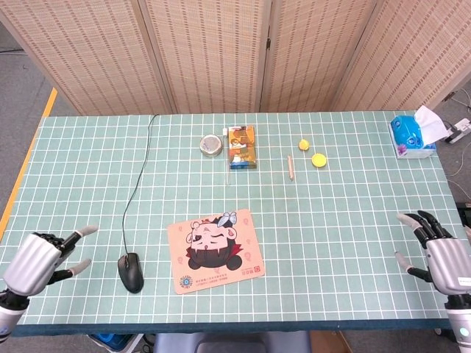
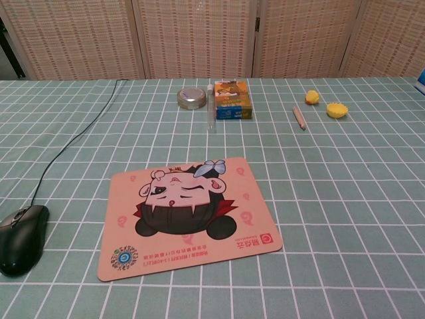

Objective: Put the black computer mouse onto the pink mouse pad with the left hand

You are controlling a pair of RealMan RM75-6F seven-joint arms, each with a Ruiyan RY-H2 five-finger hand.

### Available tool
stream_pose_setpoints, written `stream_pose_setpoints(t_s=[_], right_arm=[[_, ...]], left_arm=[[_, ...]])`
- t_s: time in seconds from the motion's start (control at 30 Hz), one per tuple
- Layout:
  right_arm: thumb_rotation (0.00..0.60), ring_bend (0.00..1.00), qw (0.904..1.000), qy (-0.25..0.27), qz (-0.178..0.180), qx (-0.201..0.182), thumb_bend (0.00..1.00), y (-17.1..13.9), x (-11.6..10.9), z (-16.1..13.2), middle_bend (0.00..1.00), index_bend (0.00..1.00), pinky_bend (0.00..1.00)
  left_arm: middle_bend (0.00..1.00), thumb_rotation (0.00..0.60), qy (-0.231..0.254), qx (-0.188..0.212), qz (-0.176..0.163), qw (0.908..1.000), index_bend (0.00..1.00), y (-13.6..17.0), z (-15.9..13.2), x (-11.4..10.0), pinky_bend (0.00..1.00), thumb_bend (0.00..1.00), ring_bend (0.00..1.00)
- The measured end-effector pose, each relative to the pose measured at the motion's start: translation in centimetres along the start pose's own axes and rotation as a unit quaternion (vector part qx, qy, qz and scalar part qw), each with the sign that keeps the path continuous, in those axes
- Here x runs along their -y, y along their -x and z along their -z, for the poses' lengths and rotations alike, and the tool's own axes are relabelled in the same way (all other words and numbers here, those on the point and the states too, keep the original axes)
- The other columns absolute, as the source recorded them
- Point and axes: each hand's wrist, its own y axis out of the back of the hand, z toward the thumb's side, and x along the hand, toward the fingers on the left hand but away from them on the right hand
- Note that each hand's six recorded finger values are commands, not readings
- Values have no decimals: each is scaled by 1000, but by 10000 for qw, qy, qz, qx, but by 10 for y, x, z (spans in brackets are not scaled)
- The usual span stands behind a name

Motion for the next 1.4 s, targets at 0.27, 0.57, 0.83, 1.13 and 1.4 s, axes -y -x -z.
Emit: stream_pose_setpoints(t_s=[0.27,0.57,0.83,1.13,1.4], right_arm=[[600,108,10000,-8,31,16,235,-2,-1,0,228,187,363],[600,110,9999,-57,84,13,235,-4,-4,0,231,187,363],[600,110,9996,-131,234,-35,235,-13,-15,-6,231,187,363],[600,110,9998,-79,169,-45,235,-14,-14,-6,232,187,363],[600,110,9999,-17,91,-50,236,-13,-11,-6,233,187,363]], left_arm=[[1000,600,-753,890,517,9918,381,-6,-7,17,1000,83,1000],[1000,600,-1558,1554,978,9706,326,-5,-15,46,1000,83,1000],[1000,600,-1744,1676,1187,9630,305,-1,-17,67,1000,83,1000],[1000,600,-2019,1819,1513,9504,297,6,-19,84,1000,83,1000],[1000,600,-2107,1938,1664,9436,298,9,-27,97,1000,83,1000]])
